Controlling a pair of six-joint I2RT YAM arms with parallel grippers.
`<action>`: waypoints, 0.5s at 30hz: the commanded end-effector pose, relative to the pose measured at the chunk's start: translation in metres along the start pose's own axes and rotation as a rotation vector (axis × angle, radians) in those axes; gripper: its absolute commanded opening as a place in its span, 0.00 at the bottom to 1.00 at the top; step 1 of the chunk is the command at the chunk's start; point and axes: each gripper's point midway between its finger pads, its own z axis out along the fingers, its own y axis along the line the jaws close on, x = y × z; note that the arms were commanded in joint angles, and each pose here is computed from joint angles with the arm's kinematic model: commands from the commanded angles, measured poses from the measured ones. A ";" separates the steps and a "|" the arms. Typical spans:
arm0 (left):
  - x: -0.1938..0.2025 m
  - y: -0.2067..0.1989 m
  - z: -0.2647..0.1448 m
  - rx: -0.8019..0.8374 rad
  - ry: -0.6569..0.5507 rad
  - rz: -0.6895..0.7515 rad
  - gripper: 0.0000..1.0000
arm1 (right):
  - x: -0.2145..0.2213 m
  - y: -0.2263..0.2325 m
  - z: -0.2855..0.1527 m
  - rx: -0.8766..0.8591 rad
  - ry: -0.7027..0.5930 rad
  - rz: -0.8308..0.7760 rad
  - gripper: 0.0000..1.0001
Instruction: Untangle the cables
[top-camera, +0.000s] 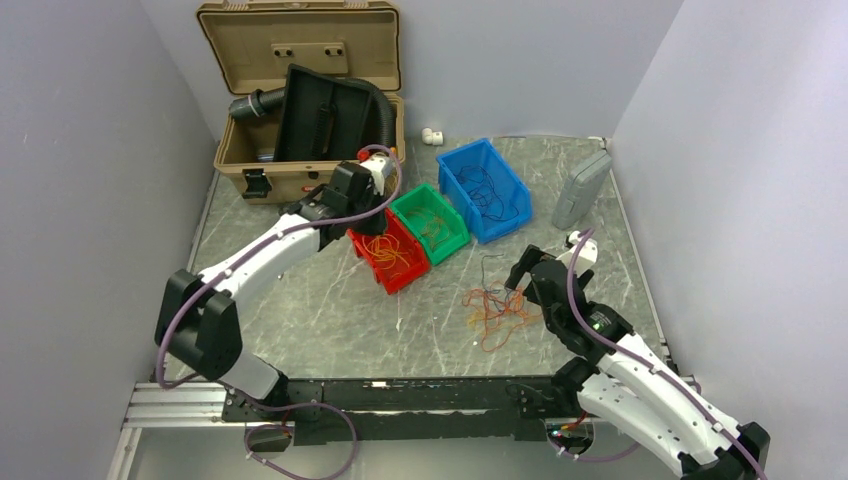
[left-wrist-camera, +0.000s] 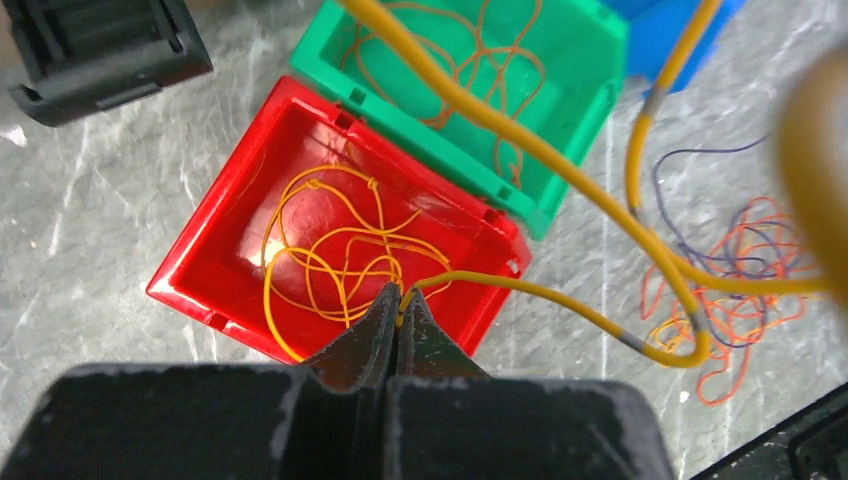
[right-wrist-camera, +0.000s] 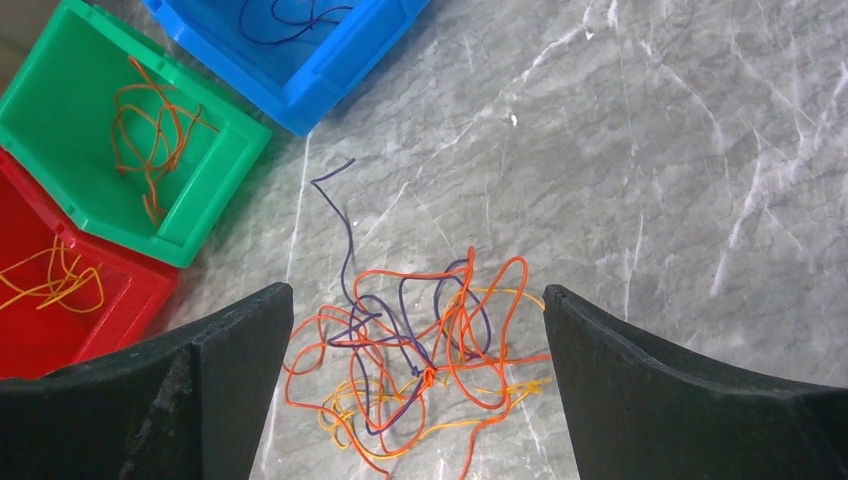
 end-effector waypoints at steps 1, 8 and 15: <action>0.025 0.020 0.015 -0.096 0.127 0.019 0.00 | -0.012 0.004 -0.008 -0.019 -0.018 0.011 0.97; 0.065 0.034 0.037 -0.164 0.314 -0.004 0.00 | -0.012 0.005 -0.009 -0.035 -0.020 0.018 0.96; 0.060 0.027 0.036 -0.138 0.272 -0.049 0.26 | -0.012 0.004 -0.009 -0.030 -0.017 0.014 0.96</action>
